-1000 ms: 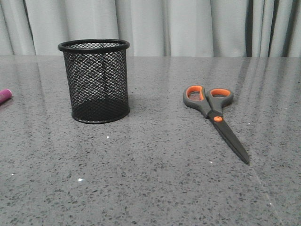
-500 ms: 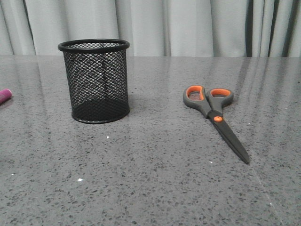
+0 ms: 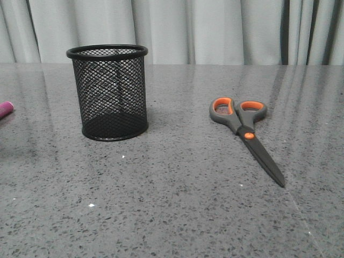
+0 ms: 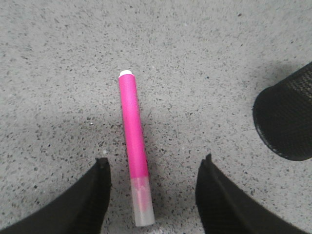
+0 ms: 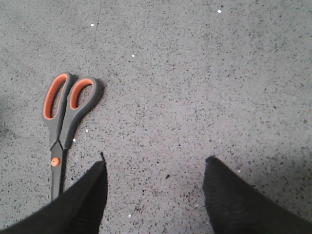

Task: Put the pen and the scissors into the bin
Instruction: 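Lower the open left gripper over the pink marker, then close the left gripper on the pink marker and lift it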

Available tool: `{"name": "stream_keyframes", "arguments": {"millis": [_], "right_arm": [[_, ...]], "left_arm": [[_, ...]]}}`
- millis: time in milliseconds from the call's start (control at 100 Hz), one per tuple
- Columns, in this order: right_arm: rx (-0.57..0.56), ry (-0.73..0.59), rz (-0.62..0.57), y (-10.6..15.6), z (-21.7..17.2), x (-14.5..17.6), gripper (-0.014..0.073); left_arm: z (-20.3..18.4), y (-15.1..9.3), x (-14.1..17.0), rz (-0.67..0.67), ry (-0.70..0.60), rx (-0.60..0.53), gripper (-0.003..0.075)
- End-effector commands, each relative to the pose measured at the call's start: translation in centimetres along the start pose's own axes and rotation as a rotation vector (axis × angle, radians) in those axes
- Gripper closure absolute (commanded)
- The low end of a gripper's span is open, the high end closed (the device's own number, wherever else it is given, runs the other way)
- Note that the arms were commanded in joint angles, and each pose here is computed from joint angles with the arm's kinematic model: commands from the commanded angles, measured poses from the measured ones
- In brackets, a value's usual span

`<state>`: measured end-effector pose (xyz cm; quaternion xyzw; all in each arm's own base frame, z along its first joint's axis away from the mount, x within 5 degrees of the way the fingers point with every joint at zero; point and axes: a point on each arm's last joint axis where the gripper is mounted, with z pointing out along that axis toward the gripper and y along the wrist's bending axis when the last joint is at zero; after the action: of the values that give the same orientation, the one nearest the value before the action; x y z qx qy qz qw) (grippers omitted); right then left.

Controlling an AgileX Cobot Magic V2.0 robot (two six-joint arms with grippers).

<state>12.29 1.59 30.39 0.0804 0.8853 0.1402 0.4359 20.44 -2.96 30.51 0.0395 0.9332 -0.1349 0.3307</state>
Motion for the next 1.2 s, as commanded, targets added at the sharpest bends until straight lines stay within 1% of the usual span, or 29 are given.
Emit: {"name": "stream_keyframes", "arguments": {"millis": [0,200,340,420,490,600,780,1030,1100,1140,1190], "right_arm": [[-0.010,-0.101,-0.024,0.4,-0.6,-1.6,0.0202],[-0.011,-0.112,-0.024,0.4,-0.6,-1.7,0.0202],[-0.011,-0.118,-0.024,0.4,-0.6,-1.7,0.0202],[-0.011,-0.120,-0.024,0.4,-0.6,-1.7,0.0202],[-0.011,-0.120,-0.024,0.4,-0.6,-1.7,0.0202],[-0.011,-0.120,-0.024,0.4,-0.6,-1.7,0.0202],[-0.011,-0.120,-0.024,0.4,-0.6,-1.7,0.0202],[-0.011,-0.121,-0.024,0.4,-0.6,-1.8,0.0202],[-0.011,-0.123,-0.024,0.4,-0.6,-1.8,0.0202],[-0.011,-0.123,-0.024,0.4,-0.6,-1.8,0.0202],[-0.011,-0.123,-0.024,0.4,-0.6,-1.8,0.0202]], "left_arm": [[0.3,-0.3,-1.7,0.007,-0.039,0.020,0.0353],[3.1,0.2,-2.5,-0.001,0.047,0.020,0.0353],[5.1,-0.4,-2.6,0.053,0.101,0.031,0.0353],[6.0,-0.6,-2.7,0.114,0.122,0.010,0.0353],[6.7,-0.6,-2.9,0.143,0.131,-0.004,0.0353],[7.4,-0.5,-3.2,0.135,0.141,-0.006,0.0353],[8.0,-0.3,-3.5,0.138,0.113,-0.020,0.0353],[9.2,0.1,-3.2,0.140,0.148,-0.029,0.0355],[9.2,0.1,-3.2,0.142,0.154,-0.029,0.0390],[9.2,0.1,-3.1,0.142,0.158,-0.029,0.0442],[9.2,0.1,-3.1,0.145,0.163,-0.030,0.0526]]}}
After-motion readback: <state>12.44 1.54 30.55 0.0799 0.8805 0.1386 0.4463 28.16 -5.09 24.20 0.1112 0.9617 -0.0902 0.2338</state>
